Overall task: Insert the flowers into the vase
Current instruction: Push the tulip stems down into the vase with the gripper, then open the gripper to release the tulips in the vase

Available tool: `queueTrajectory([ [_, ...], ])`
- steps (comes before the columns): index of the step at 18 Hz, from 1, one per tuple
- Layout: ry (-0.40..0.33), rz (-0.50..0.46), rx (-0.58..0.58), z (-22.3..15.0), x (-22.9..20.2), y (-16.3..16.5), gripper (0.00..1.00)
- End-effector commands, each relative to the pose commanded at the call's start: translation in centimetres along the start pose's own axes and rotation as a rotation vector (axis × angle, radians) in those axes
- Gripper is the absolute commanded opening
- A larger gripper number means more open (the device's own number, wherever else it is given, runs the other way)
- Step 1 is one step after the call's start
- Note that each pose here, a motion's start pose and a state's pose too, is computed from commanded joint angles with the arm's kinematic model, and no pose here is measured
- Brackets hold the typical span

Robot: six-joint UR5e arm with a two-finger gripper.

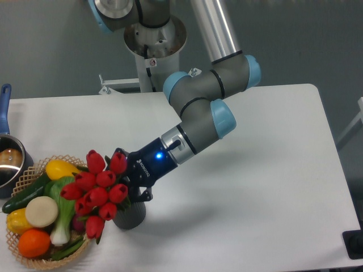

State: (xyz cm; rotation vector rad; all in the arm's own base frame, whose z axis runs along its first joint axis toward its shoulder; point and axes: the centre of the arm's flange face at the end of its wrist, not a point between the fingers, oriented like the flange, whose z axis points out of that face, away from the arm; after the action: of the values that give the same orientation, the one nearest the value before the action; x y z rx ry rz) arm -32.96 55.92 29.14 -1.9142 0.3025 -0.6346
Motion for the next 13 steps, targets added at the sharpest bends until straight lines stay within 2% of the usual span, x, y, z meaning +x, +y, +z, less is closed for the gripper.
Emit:
queueTrajectory([
  [1, -0.002, -0.001, 0.0, -0.1, 0.0, 0.2, 0.24],
  [7, -0.012, -0.017, 0.003, -0.9, 0.3, 0.6, 0.53],
  [13, -0.039, -0.027, -0.004, -2.4, 1.4, 1.0, 0.93],
])
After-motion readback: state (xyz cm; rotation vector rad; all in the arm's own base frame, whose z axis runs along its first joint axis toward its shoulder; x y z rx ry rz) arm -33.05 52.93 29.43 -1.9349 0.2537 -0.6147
